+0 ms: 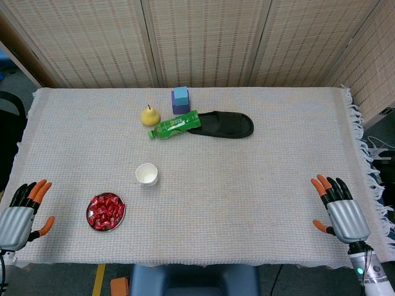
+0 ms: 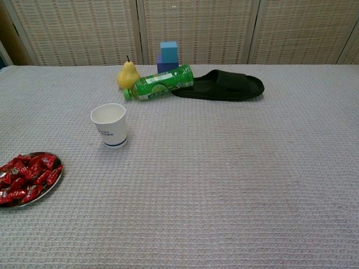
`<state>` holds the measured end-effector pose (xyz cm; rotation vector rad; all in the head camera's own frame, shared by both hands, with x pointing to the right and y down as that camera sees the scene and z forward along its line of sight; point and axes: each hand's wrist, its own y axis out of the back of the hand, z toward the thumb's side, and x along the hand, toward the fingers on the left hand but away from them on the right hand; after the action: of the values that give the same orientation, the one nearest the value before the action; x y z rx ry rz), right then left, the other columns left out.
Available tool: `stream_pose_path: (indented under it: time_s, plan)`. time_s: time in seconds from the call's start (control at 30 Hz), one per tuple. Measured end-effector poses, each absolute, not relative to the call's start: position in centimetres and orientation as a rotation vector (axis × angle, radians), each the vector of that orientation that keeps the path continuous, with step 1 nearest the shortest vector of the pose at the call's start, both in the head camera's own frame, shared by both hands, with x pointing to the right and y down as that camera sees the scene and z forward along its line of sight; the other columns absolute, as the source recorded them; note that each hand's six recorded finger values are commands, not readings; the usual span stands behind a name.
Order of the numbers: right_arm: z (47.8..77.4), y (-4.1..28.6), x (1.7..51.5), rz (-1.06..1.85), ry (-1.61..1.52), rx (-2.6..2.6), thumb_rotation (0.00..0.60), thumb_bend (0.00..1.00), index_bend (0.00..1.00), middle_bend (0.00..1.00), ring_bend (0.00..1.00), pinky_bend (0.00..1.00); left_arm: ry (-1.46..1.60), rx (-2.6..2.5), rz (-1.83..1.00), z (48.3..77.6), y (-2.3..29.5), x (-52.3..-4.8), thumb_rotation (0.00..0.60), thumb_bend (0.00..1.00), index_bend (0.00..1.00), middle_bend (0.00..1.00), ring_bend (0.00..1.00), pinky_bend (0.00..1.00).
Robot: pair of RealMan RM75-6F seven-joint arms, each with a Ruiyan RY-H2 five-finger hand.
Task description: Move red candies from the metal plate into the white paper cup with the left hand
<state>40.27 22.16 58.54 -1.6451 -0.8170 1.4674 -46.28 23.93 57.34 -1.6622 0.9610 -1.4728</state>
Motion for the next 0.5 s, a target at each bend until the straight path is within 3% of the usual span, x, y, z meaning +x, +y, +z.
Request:
stream_pose_path:
  time_s: [0.23, 0.33, 0.43, 0.5]
  plan:
    - [57.9, 22.4, 39.8, 1.444, -0.819, -1.609, 0.600, 0.06, 0.00, 0.00, 0.00, 0.00, 0.923, -1.688, -1.487, 57.8, 24.5, -45.6, 0.600, 0.38, 0.00, 0.00, 0.00, 0.09]
    - [57.8, 22.6, 39.5, 1.421, -0.823, -1.601, 0.600, 0.06, 0.00, 0.00, 0.00, 0.00, 0.920, -1.714, -1.469, 58.5, 24.7, -44.7, 0.600, 0.38, 0.00, 0.00, 0.01, 0.17]
    - [58.0, 22.8, 39.4, 1.424, -0.816, -1.592, 0.600, 0.06, 0.00, 0.00, 0.00, 0.00, 0.912, -1.722, -1.447, 59.4, 25.0, -44.0, 0.600, 0.38, 0.00, 0.15, 0.17, 0.39]
    - [58.1, 22.8, 39.3, 1.429, -0.808, -1.583, 0.600, 0.06, 0.00, 0.00, 0.00, 0.00, 0.898, -1.705, -1.435, 60.1, 25.3, -43.6, 0.600, 0.38, 0.00, 0.37, 0.42, 0.63]
